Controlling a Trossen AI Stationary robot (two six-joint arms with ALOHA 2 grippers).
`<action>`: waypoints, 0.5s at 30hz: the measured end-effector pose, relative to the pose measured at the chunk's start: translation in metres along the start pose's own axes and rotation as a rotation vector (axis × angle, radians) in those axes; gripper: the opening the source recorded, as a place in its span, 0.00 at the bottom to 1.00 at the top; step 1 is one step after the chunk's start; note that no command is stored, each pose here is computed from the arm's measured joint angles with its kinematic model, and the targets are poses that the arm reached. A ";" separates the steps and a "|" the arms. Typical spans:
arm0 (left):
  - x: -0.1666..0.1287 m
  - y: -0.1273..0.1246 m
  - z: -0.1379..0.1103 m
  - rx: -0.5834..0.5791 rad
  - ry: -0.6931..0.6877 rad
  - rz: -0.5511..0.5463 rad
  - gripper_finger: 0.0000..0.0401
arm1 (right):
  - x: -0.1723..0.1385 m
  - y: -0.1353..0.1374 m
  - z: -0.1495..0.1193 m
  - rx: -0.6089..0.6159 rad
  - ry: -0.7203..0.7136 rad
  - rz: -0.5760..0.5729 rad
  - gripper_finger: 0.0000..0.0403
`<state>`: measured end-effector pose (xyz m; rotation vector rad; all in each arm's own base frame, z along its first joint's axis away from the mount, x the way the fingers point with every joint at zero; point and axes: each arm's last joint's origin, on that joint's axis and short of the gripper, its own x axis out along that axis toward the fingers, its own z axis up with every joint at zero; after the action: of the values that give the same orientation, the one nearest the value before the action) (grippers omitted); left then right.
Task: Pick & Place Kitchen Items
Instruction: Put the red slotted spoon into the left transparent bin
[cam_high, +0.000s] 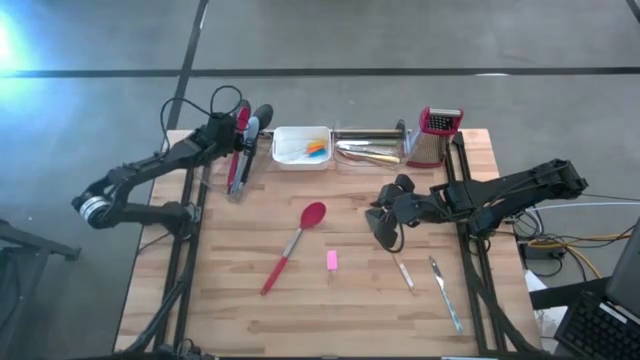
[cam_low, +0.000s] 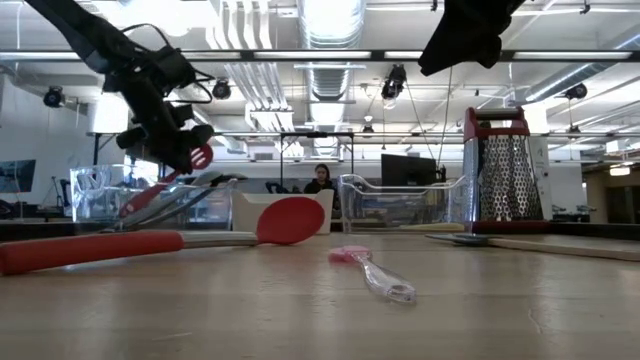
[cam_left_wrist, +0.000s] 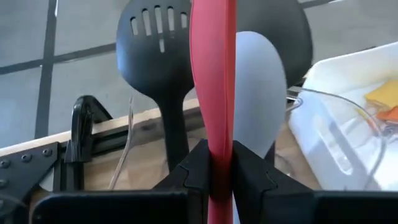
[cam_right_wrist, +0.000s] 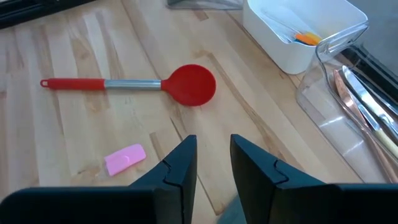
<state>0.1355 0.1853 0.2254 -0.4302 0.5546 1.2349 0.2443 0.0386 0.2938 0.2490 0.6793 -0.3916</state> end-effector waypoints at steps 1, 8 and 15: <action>0.002 0.001 -0.001 -0.005 -0.005 0.001 0.11 | 0.000 0.000 0.000 0.000 0.000 0.000 0.22; 0.016 0.003 -0.009 -0.014 0.005 0.023 0.11 | 0.000 0.000 0.000 0.004 -0.001 0.000 0.24; 0.025 0.002 -0.014 0.010 0.040 0.030 0.20 | 0.000 0.000 0.000 0.004 -0.001 0.001 0.22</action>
<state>0.1370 0.1971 0.1992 -0.4405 0.6025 1.2538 0.2444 0.0387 0.2939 0.2532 0.6769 -0.3925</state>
